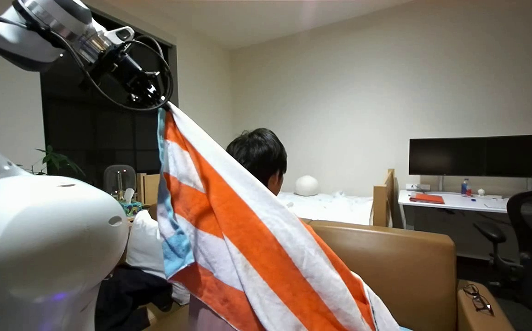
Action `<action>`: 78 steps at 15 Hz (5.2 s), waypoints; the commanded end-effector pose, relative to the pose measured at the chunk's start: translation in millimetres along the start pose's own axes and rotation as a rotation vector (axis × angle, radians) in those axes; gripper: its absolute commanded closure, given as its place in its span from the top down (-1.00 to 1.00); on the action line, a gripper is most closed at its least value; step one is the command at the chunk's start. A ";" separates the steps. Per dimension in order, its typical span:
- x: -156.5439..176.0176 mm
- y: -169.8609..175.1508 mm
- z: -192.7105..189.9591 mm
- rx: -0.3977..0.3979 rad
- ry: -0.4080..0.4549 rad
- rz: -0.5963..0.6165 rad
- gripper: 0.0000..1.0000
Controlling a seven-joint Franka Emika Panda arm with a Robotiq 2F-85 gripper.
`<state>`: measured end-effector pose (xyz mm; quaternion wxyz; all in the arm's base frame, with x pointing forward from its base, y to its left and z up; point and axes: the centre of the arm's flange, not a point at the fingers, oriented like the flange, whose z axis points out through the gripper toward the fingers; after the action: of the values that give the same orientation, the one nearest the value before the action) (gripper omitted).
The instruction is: Place the striped towel over the man's shoulders
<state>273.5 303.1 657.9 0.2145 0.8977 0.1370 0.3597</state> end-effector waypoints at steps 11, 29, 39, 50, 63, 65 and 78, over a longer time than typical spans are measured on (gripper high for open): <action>104.9 -133.4 155.7 0.146 -0.041 -0.201 -0.97; 98.8 -130.2 176.3 0.234 -0.118 -0.173 -0.97; 98.2 -128.7 175.2 0.162 -0.224 -0.133 -0.97; 99.4 -129.6 173.2 0.185 -0.205 -0.088 -0.89; 90.0 -126.3 172.5 0.050 -0.428 0.095 -0.97; 89.8 -128.5 170.7 0.073 -0.451 0.109 -0.97; 93.8 -130.5 176.6 0.013 -0.484 0.300 -0.89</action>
<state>452.1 403.8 535.3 0.1792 0.9691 -0.0505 0.1620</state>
